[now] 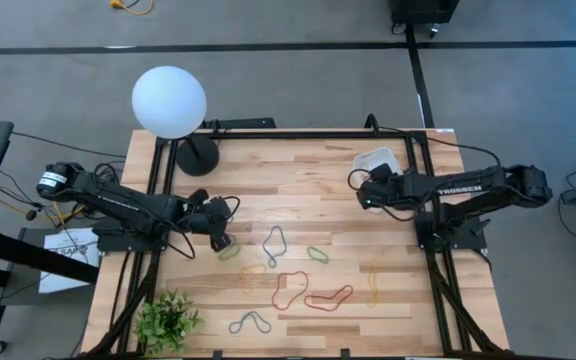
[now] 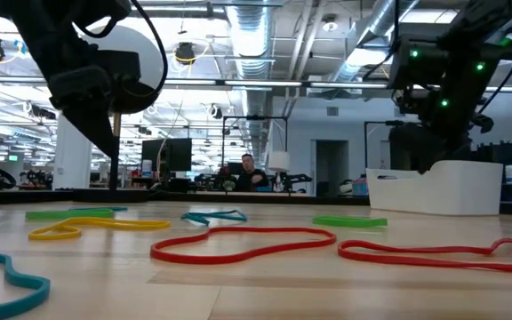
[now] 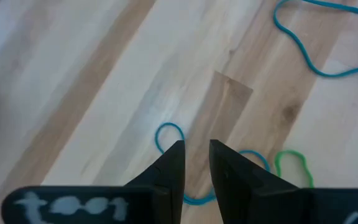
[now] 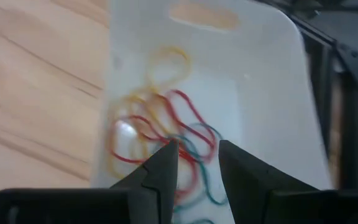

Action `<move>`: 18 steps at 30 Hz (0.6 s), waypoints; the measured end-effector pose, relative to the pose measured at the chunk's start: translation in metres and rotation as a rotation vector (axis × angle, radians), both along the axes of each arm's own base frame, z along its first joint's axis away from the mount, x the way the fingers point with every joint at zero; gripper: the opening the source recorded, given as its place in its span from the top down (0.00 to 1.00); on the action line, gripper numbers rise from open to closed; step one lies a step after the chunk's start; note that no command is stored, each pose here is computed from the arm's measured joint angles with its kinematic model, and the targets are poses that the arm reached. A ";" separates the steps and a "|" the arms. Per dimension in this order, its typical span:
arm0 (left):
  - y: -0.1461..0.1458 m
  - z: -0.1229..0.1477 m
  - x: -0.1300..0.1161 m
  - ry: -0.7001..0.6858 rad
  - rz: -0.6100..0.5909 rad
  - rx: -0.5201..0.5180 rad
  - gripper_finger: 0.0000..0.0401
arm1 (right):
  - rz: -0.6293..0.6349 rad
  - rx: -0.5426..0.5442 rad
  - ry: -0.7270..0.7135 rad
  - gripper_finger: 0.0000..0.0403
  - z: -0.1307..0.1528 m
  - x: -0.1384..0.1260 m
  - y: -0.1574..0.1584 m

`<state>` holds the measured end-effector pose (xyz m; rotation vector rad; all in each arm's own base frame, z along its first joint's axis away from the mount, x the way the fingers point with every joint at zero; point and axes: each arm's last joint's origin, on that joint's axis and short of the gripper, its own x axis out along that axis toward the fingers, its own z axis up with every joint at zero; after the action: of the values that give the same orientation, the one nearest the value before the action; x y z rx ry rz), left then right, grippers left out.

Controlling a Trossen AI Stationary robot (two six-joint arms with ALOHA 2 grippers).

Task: Pick and place items into bin
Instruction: Put the left blue rubber band into the white bin

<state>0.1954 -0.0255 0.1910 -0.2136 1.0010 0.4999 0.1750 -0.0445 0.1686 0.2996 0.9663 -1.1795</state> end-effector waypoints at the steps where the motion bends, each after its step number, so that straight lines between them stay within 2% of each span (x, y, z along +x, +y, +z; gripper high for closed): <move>1: 0.000 0.000 0.000 0.003 -0.006 -0.012 0.84 | 0.013 -0.009 -0.026 0.72 0.001 0.003 0.002; 7: -0.002 -0.001 0.000 0.015 -0.037 -0.058 0.84 | 0.146 -0.127 -0.189 0.72 0.008 0.024 0.023; 13: -0.002 -0.003 0.002 -0.008 0.076 -0.090 0.84 | 0.277 -0.248 -0.307 0.72 0.018 0.037 0.048; 18: -0.002 -0.024 0.012 0.077 0.113 -0.055 0.84 | 0.413 -0.284 -0.310 0.72 0.022 0.041 0.066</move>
<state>0.2073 -0.0279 0.1670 -0.3037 1.0828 0.5877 0.2164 0.0211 0.1910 0.0460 0.5449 -0.8445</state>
